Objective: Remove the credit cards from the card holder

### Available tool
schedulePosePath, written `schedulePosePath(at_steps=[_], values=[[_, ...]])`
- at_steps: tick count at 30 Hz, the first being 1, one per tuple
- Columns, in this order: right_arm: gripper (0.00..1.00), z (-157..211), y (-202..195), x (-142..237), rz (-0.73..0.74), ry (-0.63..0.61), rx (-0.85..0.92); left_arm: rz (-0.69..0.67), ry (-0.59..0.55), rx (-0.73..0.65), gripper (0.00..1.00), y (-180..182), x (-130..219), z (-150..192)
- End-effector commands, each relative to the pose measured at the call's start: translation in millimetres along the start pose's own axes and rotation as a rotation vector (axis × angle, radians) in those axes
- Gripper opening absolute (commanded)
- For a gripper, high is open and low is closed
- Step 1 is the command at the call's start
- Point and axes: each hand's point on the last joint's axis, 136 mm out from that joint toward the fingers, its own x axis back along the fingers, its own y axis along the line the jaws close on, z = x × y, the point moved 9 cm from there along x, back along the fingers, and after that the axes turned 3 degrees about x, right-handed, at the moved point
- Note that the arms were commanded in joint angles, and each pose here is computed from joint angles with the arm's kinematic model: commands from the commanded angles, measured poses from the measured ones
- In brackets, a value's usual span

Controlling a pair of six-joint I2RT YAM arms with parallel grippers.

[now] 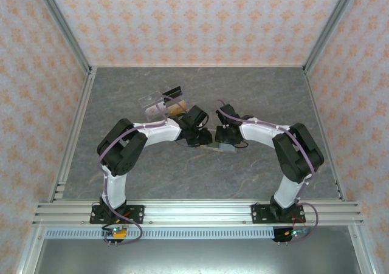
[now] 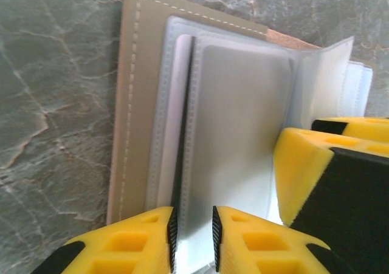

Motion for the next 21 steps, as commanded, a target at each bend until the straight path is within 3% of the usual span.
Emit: schedulePosePath(at_steps=[1, 7, 12, 15, 21], values=[[0.35, 24, -22, -23, 0.093, 0.110, -0.013, 0.062, 0.010, -0.011, 0.24, -9, -5, -1], [0.35, 24, -24, -21, 0.090, 0.105, -0.021, 0.085, 0.007, -0.008, 0.20, -11, -3, -1], [0.37, 21, -24, -12, 0.059, 0.068, -0.031, 0.049, -0.014, -0.012, 0.06, -7, 0, 0], [0.43, 15, -21, 4, 0.006, 0.015, -0.037, 0.004, -0.024, -0.033, 0.00, -1, 6, 1], [0.58, 5, -13, 46, -0.105, -0.096, -0.070, -0.060, -0.068, -0.076, 0.00, 6, 28, 6]])
